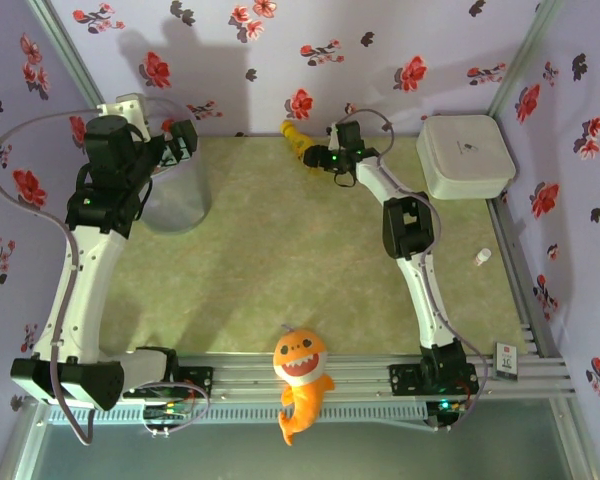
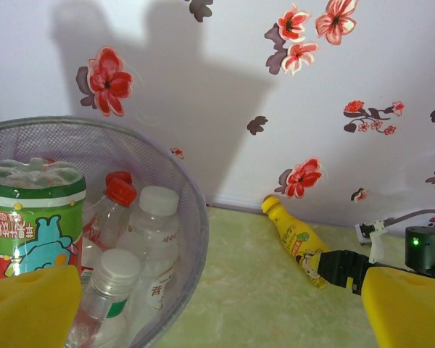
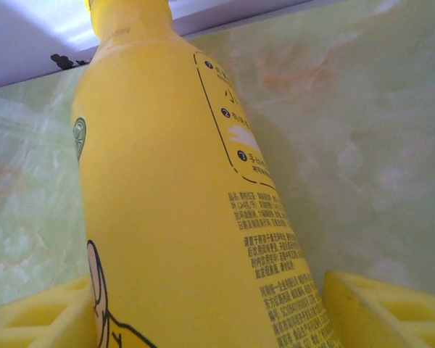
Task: Put the plastic bottles in the bin
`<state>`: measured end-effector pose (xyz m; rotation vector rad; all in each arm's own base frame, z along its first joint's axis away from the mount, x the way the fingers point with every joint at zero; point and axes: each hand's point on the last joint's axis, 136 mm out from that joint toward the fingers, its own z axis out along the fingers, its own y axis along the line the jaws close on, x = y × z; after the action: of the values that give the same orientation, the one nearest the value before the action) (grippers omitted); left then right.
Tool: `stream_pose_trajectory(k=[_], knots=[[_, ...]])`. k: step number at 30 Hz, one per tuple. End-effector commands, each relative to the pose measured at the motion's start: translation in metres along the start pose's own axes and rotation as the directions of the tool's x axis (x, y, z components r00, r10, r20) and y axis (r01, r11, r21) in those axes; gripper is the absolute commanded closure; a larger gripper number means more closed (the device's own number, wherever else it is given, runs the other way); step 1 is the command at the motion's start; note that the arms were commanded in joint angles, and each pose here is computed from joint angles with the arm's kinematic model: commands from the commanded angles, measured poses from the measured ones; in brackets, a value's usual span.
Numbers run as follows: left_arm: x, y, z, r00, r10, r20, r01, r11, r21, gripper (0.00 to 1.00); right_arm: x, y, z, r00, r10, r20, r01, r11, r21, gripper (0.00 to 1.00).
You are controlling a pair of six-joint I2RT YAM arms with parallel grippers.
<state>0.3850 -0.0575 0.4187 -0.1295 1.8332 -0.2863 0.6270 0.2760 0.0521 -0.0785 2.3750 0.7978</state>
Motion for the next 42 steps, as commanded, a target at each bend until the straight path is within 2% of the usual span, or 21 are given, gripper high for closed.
stream_pose_trajectory(k=[1, 6, 12, 20, 26, 30, 33, 36, 39, 42], knots=[[-0.011, -0.005, -0.011, 0.999, -0.017, 0.044, 0.016, 1.000, 0.010, 0.00, 0.005, 0.007, -0.018, 0.999, -0.021, -0.031, 0.022, 0.999, 0.032, 0.34], [-0.010, -0.013, -0.012, 0.998, -0.045, 0.038, 0.043, 0.998, 0.055, 0.00, 0.006, 0.024, -0.044, 0.998, -0.064, -0.024, 0.064, 0.998, 0.003, 0.36], [0.002, -0.030, -0.006, 0.991, -0.131, 0.006, 0.128, 0.981, 0.148, 0.00, 0.029, 0.033, -0.080, 0.997, -0.076, -0.029, 0.075, 0.997, -0.014, 0.41], [0.037, -0.054, 0.028, 0.952, -0.300, -0.055, 0.304, 0.927, 0.219, 0.01, 0.075, 0.051, -0.134, 0.999, -0.045, -0.021, 0.042, 0.993, -0.113, 0.46], [0.071, -0.101, 0.056, 0.940, -0.306, -0.149, 0.337, 0.898, 0.284, 0.01, 0.108, 0.061, -0.175, 0.998, -0.054, -0.010, 0.052, 0.988, -0.144, 0.50], [0.095, -0.122, 0.072, 0.923, -0.315, -0.223, 0.371, 0.884, 0.285, 0.01, 0.115, 0.072, -0.205, 0.995, -0.074, 0.067, 0.085, 0.980, -0.181, 0.50], [0.114, -0.137, 0.085, 0.897, -0.341, -0.281, 0.420, 0.857, 0.300, 0.02, 0.113, 0.087, -0.226, 0.985, -0.082, 0.151, 0.116, 0.966, -0.231, 0.51], [0.136, -0.159, 0.100, 0.849, -0.365, -0.382, 0.497, 0.799, 0.340, 0.02, 0.113, 0.107, -0.241, 0.969, -0.102, 0.225, 0.166, 0.945, -0.283, 0.51], [0.148, -0.172, 0.115, 0.806, -0.399, -0.436, 0.563, 0.744, 0.359, 0.02, 0.114, 0.118, -0.247, 0.959, -0.113, 0.259, 0.192, 0.933, -0.303, 0.51], [0.157, -0.175, 0.124, 0.783, -0.415, -0.463, 0.592, 0.725, 0.353, 0.04, 0.114, 0.126, -0.251, 0.949, -0.119, 0.293, 0.215, 0.922, -0.323, 0.51]])
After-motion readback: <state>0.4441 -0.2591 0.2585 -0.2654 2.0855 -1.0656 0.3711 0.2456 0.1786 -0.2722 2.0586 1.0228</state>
